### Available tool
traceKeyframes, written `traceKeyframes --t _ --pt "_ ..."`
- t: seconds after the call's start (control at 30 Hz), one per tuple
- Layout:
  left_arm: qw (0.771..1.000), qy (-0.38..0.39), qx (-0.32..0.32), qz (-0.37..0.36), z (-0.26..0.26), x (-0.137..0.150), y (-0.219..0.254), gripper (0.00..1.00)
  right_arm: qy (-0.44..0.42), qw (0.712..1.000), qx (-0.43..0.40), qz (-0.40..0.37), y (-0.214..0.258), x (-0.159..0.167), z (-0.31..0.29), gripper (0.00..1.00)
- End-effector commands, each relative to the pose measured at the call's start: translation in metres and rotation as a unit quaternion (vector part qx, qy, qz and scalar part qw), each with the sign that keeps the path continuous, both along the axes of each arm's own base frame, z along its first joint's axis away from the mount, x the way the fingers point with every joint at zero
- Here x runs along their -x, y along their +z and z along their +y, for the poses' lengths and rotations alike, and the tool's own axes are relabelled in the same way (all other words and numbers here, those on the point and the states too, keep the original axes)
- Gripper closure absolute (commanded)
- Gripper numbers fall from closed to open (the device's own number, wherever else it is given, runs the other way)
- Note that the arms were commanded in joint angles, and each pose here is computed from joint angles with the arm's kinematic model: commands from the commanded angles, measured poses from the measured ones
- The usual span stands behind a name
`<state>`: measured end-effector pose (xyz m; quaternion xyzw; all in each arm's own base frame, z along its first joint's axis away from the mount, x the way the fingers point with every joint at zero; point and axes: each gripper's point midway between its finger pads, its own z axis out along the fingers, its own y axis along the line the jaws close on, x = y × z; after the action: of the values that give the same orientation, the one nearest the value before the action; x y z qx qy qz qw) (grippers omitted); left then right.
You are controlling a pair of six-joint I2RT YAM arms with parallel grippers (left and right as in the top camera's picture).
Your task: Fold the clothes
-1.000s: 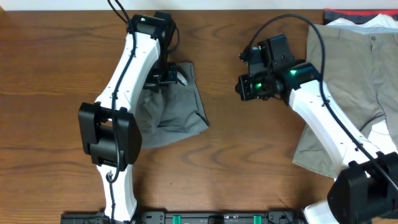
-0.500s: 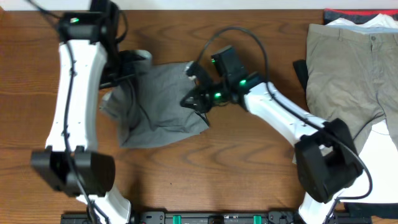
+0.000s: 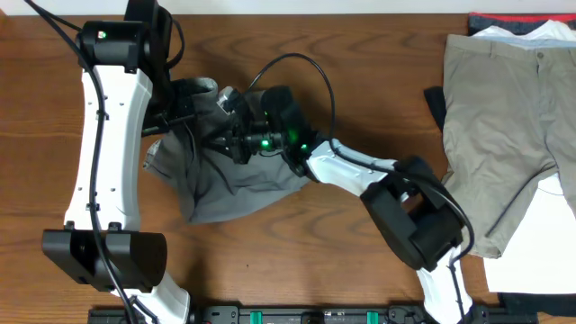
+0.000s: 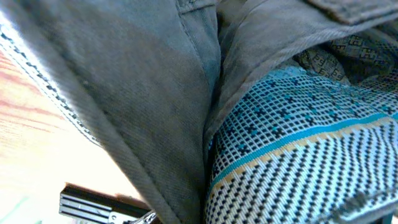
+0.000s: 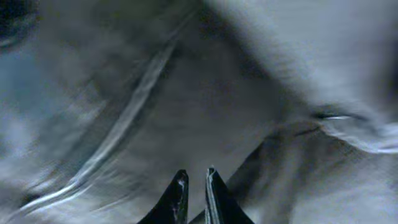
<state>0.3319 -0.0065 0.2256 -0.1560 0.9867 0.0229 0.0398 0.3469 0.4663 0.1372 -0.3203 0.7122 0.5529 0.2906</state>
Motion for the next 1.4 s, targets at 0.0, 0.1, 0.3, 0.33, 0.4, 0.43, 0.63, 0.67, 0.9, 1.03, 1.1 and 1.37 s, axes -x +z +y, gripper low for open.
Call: traceKeyframes --t 0.0,0.1,0.3,0.33,0.4,0.43,0.63,0.67,0.9,1.03,1.1,1.37 --pt "1.0 0.002 0.014 0.003 -0.007 0.002 0.001 0.94 -0.111 0.993 0.011 0.03 -0.019 -0.04 -0.008 0.89" --pt "0.999 -0.016 0.035 0.003 -0.022 0.003 0.001 0.93 -0.143 0.99 0.008 0.018 -0.017 -0.057 -0.016 0.89" --pt "0.997 -0.067 0.037 0.006 -0.056 0.007 0.001 0.94 -0.175 0.984 -0.008 0.002 -0.003 -0.087 -0.036 0.9" --pt "0.996 -0.075 0.037 0.006 -0.061 0.008 0.001 0.94 -0.179 0.984 -0.009 0.001 -0.002 -0.091 -0.039 0.9" --pt "0.995 -0.09 0.036 0.007 -0.071 0.01 0.001 0.94 -0.189 0.982 -0.011 -0.001 0.0 -0.099 -0.046 0.91" --pt "0.995 -0.097 0.036 0.007 -0.075 0.011 0.001 0.94 -0.195 0.981 -0.014 0.0 0.002 -0.104 -0.05 0.91" --pt "0.992 -0.12 0.037 0.004 -0.091 0.01 -0.006 0.94 -0.199 0.979 -0.047 -0.014 0.021 -0.116 -0.061 0.91" --pt "0.992 -0.122 0.037 0.002 -0.093 0.009 -0.008 0.94 -0.196 0.979 -0.049 -0.015 0.022 -0.116 -0.061 0.91" --pt "0.99 -0.136 0.047 0.001 -0.109 -0.001 -0.042 0.94 -0.184 0.982 -0.048 -0.013 0.021 -0.114 -0.063 0.9" --pt "0.987 -0.145 0.075 0.005 -0.127 -0.004 -0.068 0.94 -0.175 0.984 -0.032 -0.023 0.014 -0.114 -0.067 0.89" --pt "0.988 -0.129 0.079 -0.003 -0.13 -0.01 -0.081 0.94 -0.163 0.986 -0.02 -0.029 0.008 -0.116 -0.075 0.89" --pt "0.99 -0.091 0.098 -0.055 -0.142 -0.037 -0.099 0.94 -0.155 0.986 0.039 0.056 -0.035 -0.133 -0.15 0.89"
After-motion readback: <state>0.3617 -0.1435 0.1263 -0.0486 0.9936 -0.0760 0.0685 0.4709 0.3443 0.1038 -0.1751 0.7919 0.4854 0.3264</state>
